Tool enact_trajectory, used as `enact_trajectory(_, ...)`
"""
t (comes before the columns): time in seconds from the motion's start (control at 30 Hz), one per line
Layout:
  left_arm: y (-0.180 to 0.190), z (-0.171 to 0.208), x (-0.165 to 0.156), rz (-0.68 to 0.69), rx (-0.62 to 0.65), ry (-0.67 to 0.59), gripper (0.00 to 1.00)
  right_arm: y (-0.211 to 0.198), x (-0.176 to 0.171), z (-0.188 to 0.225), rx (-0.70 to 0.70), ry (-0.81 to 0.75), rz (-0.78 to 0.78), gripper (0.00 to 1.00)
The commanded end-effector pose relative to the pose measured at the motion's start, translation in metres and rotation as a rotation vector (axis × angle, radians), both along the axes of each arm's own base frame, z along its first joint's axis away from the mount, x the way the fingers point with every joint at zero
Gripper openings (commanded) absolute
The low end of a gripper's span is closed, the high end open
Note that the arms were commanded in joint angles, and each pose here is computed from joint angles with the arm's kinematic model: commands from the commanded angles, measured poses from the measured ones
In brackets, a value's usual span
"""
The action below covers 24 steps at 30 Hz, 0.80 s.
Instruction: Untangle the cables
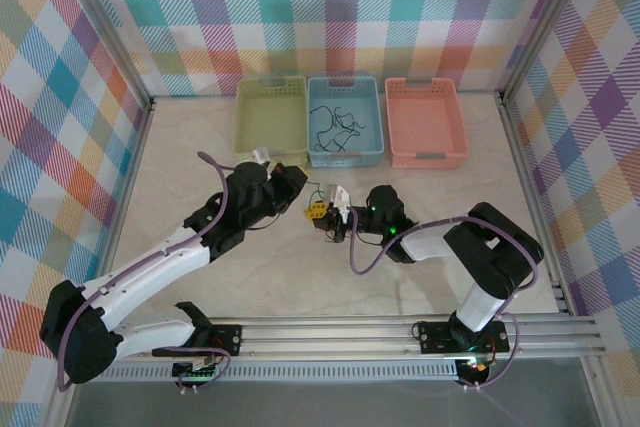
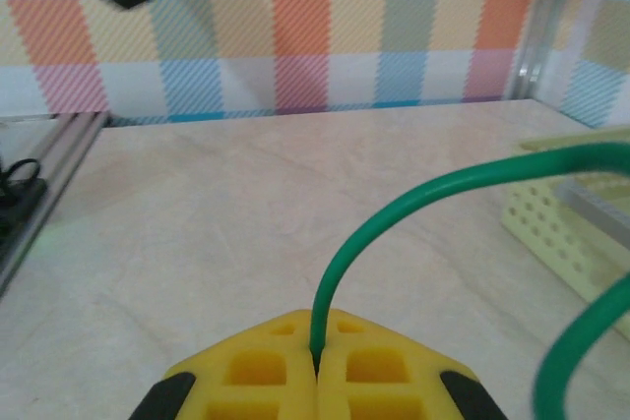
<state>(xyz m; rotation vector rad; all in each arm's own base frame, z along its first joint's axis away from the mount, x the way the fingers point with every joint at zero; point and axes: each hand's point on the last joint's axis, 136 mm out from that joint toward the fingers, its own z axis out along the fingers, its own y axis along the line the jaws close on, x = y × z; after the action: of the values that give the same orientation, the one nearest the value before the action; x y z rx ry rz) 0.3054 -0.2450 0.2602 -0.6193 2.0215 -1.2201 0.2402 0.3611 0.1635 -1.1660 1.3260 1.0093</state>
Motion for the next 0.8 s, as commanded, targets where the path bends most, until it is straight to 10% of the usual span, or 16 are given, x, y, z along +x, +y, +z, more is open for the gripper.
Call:
enact_trajectory(0.0,0.022,0.021,0.026,0.087,0.13,-0.147,0.0,0.005,-0.028,0.002,-0.02,0.019,0.168,0.0)
enact_trajectory(0.43,0.07,0.026,0.081,0.142,0.368,-0.306,0.0,0.012,-0.048,-0.01,-0.092,0.137,0.344,0.0)
enact_trajectory(0.77,0.095,0.051,0.096,0.172,0.282,-0.311,0.0,0.019,-0.052,-0.031,-0.208,0.239,0.387,0.0)
